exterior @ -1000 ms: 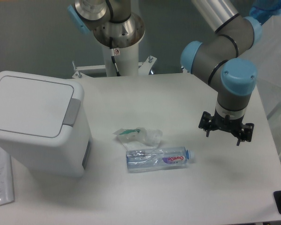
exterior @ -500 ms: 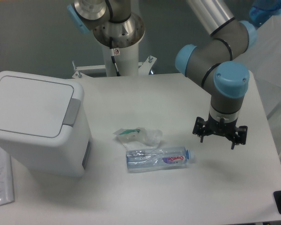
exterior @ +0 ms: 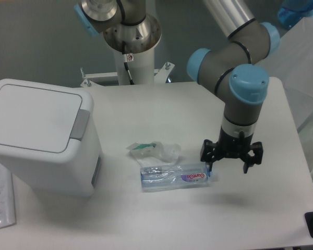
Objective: Open the trash can
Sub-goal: 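Move the gripper across the table to the trash can lid's edge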
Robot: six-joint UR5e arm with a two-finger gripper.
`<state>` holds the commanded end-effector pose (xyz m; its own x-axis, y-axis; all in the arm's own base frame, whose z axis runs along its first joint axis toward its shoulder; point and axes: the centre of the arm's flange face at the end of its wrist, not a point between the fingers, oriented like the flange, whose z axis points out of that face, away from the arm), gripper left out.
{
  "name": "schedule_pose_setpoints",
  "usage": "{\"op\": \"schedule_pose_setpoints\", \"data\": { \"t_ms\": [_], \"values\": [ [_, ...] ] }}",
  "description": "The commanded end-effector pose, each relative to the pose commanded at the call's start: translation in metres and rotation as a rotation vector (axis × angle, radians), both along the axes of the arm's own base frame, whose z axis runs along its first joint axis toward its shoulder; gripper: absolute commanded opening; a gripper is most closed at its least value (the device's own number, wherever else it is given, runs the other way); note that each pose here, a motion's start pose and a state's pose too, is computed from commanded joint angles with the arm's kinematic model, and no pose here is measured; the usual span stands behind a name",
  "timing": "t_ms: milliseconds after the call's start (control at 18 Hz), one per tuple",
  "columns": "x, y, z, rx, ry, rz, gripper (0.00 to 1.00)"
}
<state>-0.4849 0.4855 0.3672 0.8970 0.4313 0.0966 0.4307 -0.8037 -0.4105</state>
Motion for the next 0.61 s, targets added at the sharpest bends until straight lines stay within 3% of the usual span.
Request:
{"op": "schedule_pose_setpoints", "data": {
  "t_ms": [222, 444, 611],
  "values": [
    [0.026, 0.013, 0.062, 0.144, -0.006, 0.008, 1.0],
    [0.05, 0.038, 0.108, 0.254, -0.073, 0.088, 1.0],
    [0.077, 0.049, 0.135, 0.316, -0.1, 0.062, 1.0]
  ]
}}
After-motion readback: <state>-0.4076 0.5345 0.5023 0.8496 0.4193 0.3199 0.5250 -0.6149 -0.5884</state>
